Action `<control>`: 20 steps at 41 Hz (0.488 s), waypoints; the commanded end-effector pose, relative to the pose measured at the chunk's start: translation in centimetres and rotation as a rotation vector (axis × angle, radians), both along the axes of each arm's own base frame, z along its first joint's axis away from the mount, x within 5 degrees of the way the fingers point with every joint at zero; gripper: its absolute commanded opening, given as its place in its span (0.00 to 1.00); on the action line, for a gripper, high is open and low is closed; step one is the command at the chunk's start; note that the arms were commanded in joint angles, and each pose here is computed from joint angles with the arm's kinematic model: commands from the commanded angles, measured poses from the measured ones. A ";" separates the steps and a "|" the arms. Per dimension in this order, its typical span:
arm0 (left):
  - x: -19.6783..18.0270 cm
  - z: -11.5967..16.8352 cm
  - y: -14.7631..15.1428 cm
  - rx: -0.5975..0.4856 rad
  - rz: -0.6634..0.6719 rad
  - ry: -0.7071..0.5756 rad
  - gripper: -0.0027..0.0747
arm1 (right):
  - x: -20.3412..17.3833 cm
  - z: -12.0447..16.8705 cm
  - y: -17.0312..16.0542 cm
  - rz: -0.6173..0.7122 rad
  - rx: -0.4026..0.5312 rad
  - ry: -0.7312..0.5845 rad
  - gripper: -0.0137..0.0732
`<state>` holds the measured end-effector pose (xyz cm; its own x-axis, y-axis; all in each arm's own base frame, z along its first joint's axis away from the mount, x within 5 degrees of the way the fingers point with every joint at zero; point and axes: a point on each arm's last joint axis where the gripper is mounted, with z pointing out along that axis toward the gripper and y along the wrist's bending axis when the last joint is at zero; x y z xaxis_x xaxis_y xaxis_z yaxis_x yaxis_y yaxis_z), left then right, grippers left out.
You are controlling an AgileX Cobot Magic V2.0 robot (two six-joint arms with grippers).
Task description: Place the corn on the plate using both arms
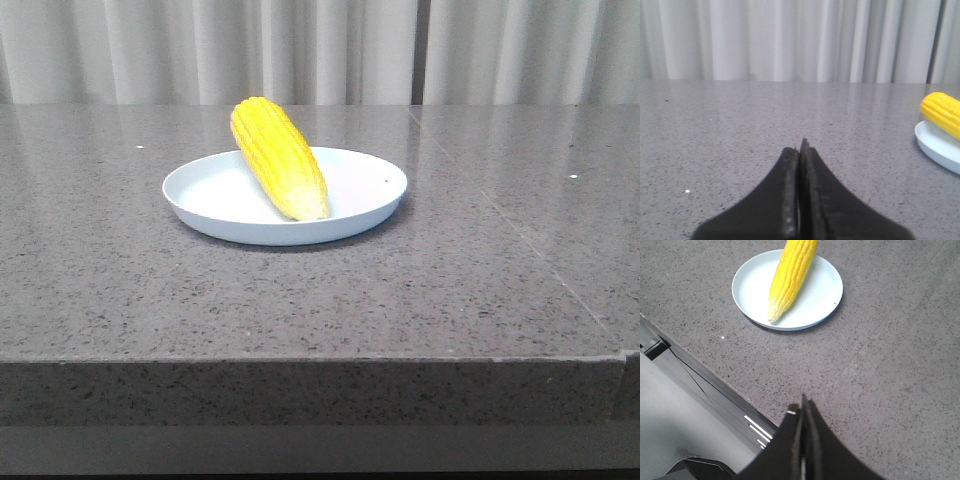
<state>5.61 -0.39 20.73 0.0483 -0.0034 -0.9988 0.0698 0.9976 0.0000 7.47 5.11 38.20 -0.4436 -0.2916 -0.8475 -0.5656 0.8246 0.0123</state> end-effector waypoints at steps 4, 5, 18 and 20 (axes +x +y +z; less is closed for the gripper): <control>-0.1 0.0 0.0 0.019 0.003 -0.065 0.01 | 0.2 1.2 0.1 0.000 0.045 -0.082 0.08; -0.1 0.0 0.0 0.019 0.003 -0.065 0.01 | 0.2 1.2 0.1 0.000 0.045 -0.082 0.08; -0.1 0.1 0.0 0.018 -0.002 -0.084 0.01 | 0.2 1.2 0.1 0.000 0.045 -0.082 0.08; -0.1 0.1 0.0 0.018 -0.002 -0.084 0.01 | 0.2 1.2 0.1 0.000 0.045 -0.082 0.08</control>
